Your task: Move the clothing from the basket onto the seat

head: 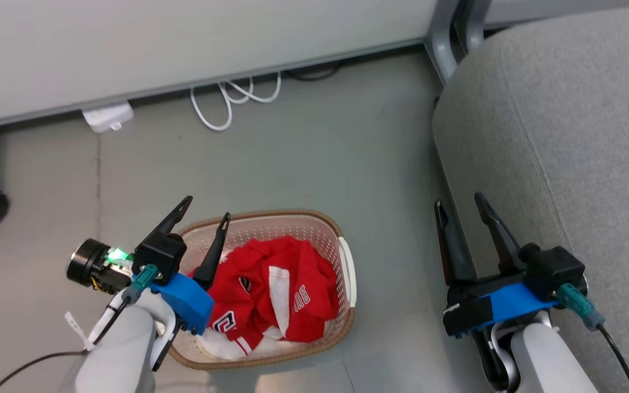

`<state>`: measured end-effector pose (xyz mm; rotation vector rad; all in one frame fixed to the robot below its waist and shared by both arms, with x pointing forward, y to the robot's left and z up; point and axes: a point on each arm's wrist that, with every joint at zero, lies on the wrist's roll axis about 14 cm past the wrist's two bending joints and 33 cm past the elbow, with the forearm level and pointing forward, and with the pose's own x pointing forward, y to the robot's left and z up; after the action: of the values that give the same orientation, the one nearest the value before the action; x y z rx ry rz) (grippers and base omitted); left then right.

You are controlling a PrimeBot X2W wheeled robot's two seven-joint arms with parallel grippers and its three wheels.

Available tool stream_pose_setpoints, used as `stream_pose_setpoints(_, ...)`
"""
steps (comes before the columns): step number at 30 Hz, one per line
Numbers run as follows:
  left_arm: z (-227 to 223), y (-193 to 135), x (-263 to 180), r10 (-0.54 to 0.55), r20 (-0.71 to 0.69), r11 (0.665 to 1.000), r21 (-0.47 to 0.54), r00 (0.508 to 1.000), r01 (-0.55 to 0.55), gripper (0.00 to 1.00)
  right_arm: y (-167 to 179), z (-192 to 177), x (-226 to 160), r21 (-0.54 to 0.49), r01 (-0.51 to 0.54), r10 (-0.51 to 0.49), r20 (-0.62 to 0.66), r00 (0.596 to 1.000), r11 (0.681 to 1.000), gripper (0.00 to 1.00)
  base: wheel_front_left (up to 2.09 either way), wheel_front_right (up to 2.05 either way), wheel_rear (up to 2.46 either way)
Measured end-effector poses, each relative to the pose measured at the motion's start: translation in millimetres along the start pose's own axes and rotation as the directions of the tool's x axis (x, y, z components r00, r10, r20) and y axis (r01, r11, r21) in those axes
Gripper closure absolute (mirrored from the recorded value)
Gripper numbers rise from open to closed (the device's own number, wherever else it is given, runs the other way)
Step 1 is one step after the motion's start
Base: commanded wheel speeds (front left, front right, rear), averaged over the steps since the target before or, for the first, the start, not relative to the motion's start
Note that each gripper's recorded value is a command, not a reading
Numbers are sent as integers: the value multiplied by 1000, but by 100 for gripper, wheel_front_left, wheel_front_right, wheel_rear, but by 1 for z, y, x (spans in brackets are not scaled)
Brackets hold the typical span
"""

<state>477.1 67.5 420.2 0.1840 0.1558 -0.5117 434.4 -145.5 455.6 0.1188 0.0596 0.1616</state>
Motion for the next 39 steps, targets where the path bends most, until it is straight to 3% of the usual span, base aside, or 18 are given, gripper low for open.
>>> stream_pose_setpoints(10, -71, -25, 35, -170, -178, 983, 32, 969, 179, 0, -22, -16, 24, -15, 37, -38, -23, 999, 999, 0, 0, 0, 0)
stream_pose_setpoints(19, -148, -44, 40, -274, -355, 954, 14, 894, 298, 0, -33, -38, 45, -30, 42, -44, -56, 997, 999, 0, 0, 0, 0)
stream_pose_setpoints(39, -274, -25, 47, -295, -627, 921, 15, 721, 390, 0, -50, -99, 87, -69, 31, -40, -124, 991, 997, 0, 0, 0, 0)
